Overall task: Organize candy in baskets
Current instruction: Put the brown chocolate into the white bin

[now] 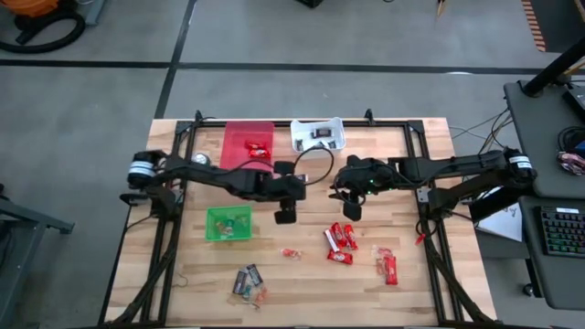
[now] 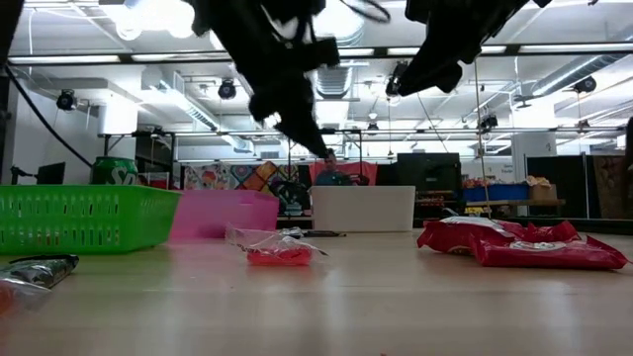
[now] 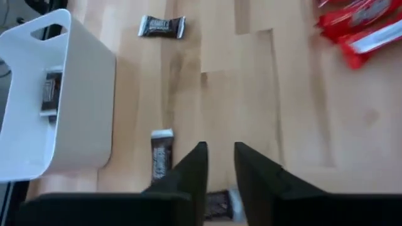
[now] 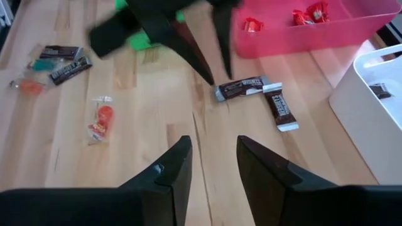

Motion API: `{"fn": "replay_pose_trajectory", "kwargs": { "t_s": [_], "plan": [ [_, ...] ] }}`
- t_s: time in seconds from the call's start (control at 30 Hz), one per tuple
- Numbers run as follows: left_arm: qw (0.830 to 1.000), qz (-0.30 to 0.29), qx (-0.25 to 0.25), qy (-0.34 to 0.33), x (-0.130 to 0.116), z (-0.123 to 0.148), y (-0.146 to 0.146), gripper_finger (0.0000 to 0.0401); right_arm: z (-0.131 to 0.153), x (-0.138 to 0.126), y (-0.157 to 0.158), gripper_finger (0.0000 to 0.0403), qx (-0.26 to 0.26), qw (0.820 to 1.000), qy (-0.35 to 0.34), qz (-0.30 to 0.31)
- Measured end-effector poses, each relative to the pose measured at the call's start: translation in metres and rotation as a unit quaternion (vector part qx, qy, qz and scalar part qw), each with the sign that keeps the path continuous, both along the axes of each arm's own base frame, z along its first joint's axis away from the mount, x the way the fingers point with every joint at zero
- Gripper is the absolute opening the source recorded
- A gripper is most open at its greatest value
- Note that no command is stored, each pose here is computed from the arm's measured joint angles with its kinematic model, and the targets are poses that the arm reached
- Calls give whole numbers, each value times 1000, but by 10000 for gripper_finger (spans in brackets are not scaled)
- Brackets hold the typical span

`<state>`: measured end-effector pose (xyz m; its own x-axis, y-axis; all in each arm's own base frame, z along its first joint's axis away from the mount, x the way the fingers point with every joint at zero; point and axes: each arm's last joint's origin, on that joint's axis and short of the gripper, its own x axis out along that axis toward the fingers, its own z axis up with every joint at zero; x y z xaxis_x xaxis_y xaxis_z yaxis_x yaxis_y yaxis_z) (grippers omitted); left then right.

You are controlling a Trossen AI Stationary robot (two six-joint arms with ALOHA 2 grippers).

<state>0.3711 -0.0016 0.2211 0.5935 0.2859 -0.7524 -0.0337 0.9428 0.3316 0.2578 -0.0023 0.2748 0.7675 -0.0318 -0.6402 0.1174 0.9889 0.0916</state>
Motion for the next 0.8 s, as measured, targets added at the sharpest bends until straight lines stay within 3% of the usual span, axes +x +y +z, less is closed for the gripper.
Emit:
{"fn": "replay_pose_trajectory", "kwargs": {
  "t_s": [0.3,0.8],
  "plan": [
    [997,31,19,66,20,-45,50,161,0,0,1,121,-14,1000,1,13],
    [995,50,-7,89,25,-83,92,168,-3,-1,1,123,-19,1000,2,17]
  ]
}}
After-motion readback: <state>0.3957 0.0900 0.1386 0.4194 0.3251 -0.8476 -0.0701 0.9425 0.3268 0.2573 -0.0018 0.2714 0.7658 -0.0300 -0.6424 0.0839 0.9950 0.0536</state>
